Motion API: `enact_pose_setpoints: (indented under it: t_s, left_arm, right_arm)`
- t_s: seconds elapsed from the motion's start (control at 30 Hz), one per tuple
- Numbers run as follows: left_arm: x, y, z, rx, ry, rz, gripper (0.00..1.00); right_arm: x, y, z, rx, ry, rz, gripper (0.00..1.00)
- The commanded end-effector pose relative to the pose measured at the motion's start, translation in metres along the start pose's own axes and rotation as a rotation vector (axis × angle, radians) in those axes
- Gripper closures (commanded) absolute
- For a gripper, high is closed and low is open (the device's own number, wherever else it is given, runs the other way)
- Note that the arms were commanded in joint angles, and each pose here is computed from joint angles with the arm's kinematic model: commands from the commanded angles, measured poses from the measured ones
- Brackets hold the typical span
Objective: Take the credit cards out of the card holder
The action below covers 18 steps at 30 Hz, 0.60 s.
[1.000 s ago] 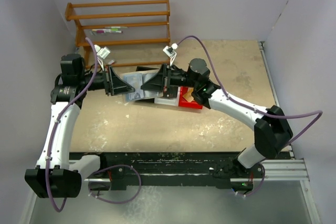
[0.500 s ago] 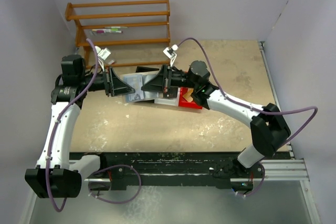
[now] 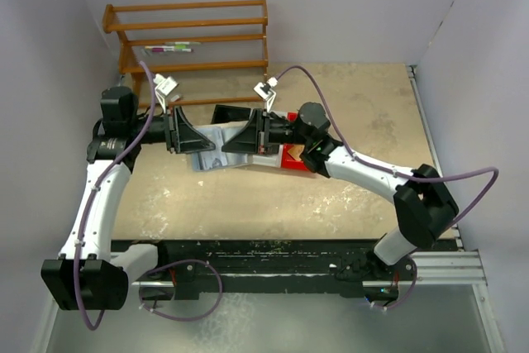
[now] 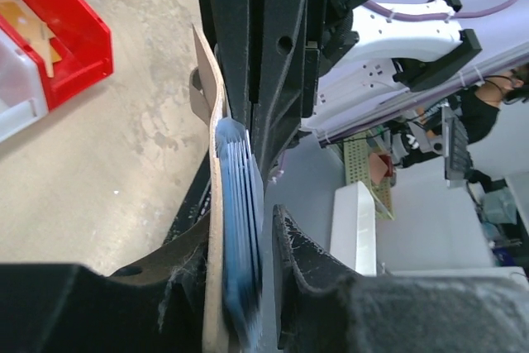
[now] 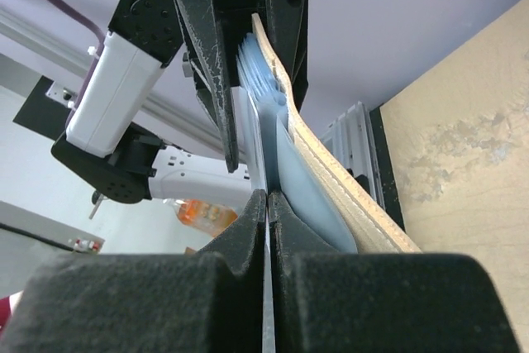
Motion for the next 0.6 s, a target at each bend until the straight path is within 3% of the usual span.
enact_pose_setpoints:
  t_s: [0.0, 0.13, 0.3, 0.57]
  left_arm:
    - [-0.003, 0.004, -0.022, 0.146, -0.058, 0.024, 0.69]
    - [-0.002, 0.005, -0.025, 0.154, -0.072, 0.026, 0.73]
    - [-0.004, 0.004, -0.024, 0.139, -0.071, 0.018, 0.87]
    - [-0.004, 0.004, -0.023, 0.140, -0.059, 0.020, 0.88]
  right_arm:
    - [-0.008, 0.014, 0.021, -0.059, 0.067, -0.046, 1.00]
    - [-0.013, 0.021, 0.025, -0.059, 0.074, -0.082, 1.00]
    - [-0.005, 0.025, 0.017, -0.037, 0.052, -0.082, 1.00]
    - [-0.003, 0.029, 0.020, -0.030, 0.067, -0.090, 1.00]
Point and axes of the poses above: each gripper's point midway between its finger pads, its own y axis back along the fingers, its own z axis along the line the jaws close on, x = y × z, the point moved 8 cm from there along y, back along the fingers, and after that the axes turned 7 degrees about -y, right-handed, at the moved point
